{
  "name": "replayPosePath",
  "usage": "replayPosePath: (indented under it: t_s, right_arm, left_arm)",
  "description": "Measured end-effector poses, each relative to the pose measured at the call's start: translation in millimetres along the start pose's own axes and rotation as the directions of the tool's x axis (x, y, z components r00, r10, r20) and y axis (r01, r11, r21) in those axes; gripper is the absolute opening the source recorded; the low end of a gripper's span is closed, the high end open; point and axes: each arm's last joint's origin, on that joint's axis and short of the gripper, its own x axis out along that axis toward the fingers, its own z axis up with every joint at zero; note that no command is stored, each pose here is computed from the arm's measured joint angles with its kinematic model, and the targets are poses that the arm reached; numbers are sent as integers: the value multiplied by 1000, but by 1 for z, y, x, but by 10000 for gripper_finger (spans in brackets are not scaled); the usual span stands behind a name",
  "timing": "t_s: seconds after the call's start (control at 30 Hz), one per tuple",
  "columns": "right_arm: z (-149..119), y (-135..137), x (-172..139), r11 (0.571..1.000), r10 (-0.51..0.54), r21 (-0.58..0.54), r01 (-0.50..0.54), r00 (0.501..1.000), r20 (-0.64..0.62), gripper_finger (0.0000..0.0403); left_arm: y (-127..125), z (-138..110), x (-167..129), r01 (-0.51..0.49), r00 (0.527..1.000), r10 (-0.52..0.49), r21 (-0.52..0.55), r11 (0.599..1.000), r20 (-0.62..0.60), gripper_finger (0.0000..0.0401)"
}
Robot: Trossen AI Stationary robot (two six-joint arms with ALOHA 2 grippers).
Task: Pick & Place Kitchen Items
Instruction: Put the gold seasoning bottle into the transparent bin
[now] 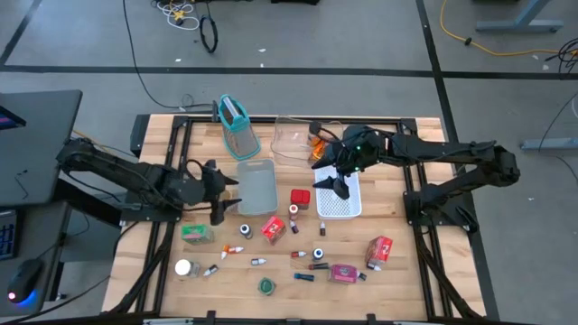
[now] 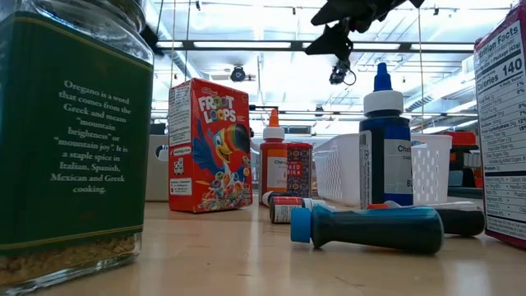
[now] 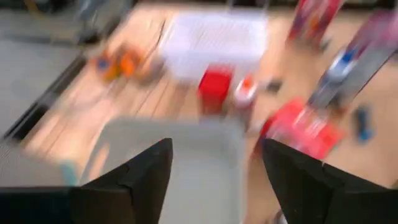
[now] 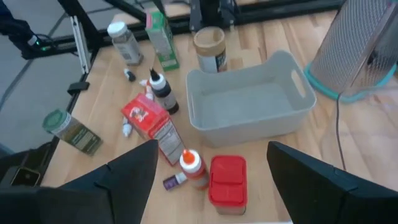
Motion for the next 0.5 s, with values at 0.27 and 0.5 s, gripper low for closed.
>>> replayPosePath:
  t_s: [0.27, 0.5]
  right_arm:
    - [11, 0, 0, 1000, 6, -30, -3, 994, 106, 311]
    - [18, 1, -1, 999, 12, -52, -3, 984, 177, 311]
  left_arm:
    - [9, -28, -1, -89, 967, 72, -60, 994, -243, 277]
    - [9, -57, 12, -116, 950, 85, -88, 989, -300, 277]
